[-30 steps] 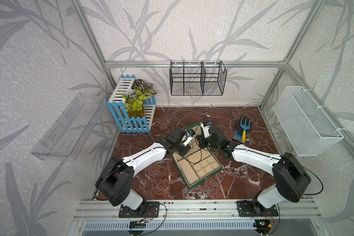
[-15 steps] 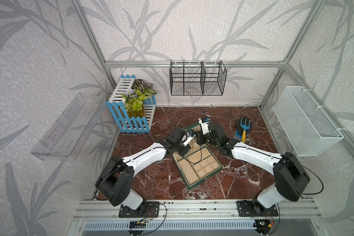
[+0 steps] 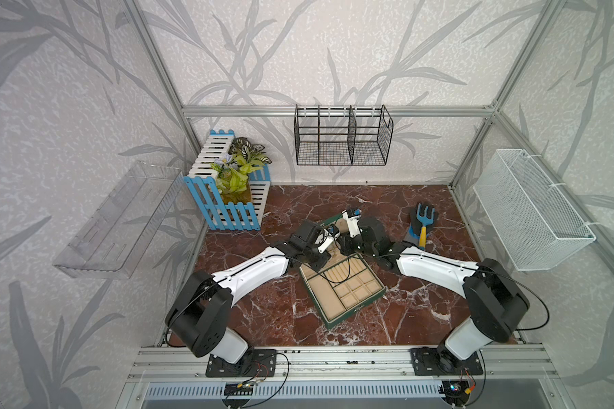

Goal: Put jewelry chain into jewelry box
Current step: Adjust the necklace at the jewelry box clasp.

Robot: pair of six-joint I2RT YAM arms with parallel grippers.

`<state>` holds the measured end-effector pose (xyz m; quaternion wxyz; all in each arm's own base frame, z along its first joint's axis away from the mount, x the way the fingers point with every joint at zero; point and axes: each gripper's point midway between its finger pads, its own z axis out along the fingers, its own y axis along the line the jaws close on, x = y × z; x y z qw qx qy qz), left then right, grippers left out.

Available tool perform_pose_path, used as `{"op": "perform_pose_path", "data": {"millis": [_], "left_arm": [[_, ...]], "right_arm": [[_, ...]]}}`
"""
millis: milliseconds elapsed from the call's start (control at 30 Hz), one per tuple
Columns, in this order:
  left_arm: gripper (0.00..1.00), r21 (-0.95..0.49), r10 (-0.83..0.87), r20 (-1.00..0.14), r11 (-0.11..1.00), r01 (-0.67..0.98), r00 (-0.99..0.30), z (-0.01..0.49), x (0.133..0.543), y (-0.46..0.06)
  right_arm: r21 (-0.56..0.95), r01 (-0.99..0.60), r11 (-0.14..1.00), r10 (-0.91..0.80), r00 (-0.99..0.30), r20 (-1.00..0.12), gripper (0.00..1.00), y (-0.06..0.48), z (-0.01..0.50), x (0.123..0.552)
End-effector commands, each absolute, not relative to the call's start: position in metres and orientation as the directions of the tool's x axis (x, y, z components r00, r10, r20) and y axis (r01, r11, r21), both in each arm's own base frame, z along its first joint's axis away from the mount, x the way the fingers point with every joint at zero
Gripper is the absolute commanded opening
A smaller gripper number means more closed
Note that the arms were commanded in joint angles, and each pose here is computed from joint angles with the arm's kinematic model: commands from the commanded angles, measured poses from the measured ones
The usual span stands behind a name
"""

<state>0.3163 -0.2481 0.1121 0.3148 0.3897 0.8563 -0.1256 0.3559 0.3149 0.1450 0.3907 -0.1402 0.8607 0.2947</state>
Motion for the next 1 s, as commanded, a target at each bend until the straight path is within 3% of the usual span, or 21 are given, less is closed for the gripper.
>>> {"op": "perform_pose_path", "data": {"millis": [0,200,467,600,833,967], "left_arm": [[0.00,0.028,0.573,-0.656,0.670,0.742,-0.492,0.117,0.319,-0.248],[0.00,0.027,0.572,-0.657,0.670,0.742,-0.492,0.118,0.318,-0.249],[0.00,0.039,0.559,-0.669,0.684,0.728,-0.490,0.123,0.320,-0.246],[0.23,0.059,0.542,-0.688,0.704,0.708,-0.482,0.131,0.322,-0.241],[0.40,0.044,0.497,-0.733,0.716,0.696,-0.465,0.163,0.310,-0.235],[0.59,-0.004,0.389,-0.827,0.718,0.696,-0.406,0.209,0.296,-0.234]], "right_arm": [[0.416,-0.471,0.778,-0.002,-0.664,-0.747,0.05,0.316,0.141,0.355],[0.399,-0.468,0.789,0.005,-0.644,-0.765,0.30,0.310,0.151,0.355],[0.384,-0.441,0.811,0.044,-0.608,-0.793,0.45,0.288,0.170,0.346],[0.377,-0.417,0.827,0.074,-0.584,-0.808,0.53,0.269,0.180,0.336],[0.324,-0.429,0.843,0.071,-0.510,-0.857,0.68,0.231,0.206,0.305],[0.286,-0.446,0.848,0.058,-0.459,-0.886,0.79,0.208,0.223,0.286]]}}
